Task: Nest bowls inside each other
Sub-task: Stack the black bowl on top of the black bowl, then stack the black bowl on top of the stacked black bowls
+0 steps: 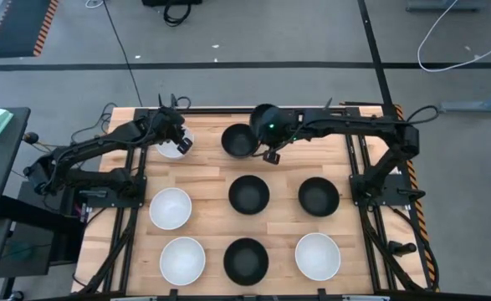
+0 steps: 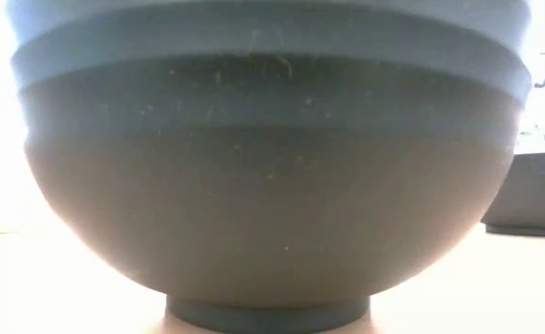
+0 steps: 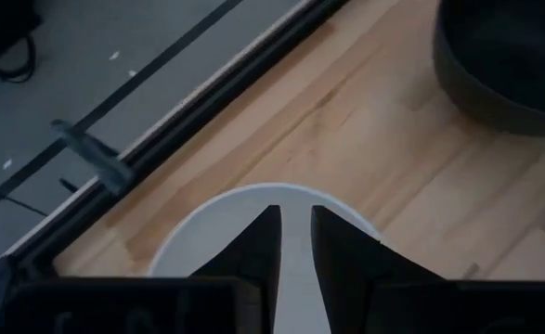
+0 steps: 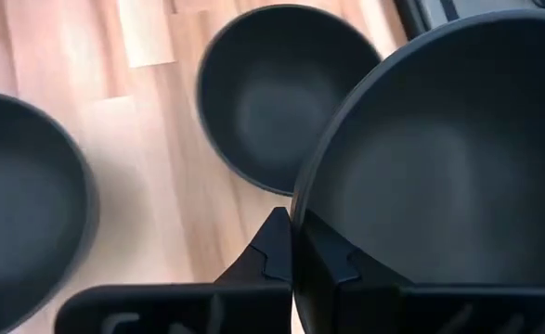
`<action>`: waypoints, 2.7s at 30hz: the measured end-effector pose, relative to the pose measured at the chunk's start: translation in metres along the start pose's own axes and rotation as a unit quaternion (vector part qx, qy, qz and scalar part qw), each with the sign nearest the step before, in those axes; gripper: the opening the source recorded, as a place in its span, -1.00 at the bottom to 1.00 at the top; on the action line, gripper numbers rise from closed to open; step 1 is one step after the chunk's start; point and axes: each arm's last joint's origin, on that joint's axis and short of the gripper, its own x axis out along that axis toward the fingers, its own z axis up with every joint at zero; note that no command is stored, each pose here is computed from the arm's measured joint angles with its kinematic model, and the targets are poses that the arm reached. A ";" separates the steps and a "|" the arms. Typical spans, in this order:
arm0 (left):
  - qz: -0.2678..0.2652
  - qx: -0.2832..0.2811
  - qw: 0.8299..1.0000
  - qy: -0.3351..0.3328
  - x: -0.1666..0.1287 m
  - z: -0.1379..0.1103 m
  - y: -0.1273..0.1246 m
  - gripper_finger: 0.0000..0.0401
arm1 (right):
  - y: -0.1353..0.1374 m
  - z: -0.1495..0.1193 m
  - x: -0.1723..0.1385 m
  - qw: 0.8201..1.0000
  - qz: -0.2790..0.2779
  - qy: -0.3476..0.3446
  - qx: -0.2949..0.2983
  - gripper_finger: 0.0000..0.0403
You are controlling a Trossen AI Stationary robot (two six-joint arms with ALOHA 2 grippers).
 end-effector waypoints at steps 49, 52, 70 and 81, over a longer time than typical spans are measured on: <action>-0.014 -0.062 0.997 -0.042 -0.021 0.001 0.017 -0.72 | 0.012 0.037 0.072 0.993 0.071 0.087 -0.032 -0.97; -0.014 -0.063 0.997 -0.042 -0.021 0.001 0.017 -0.70 | 0.012 0.032 0.072 0.991 0.068 0.114 -0.033 -0.97; -0.014 -0.063 0.997 -0.039 -0.021 0.000 0.017 -0.70 | 0.014 0.028 0.076 0.988 0.067 0.139 0.001 -0.64; -0.014 -0.062 0.997 -0.033 -0.021 -0.001 0.017 -0.75 | 0.007 0.026 0.067 0.989 0.029 0.148 0.009 -0.41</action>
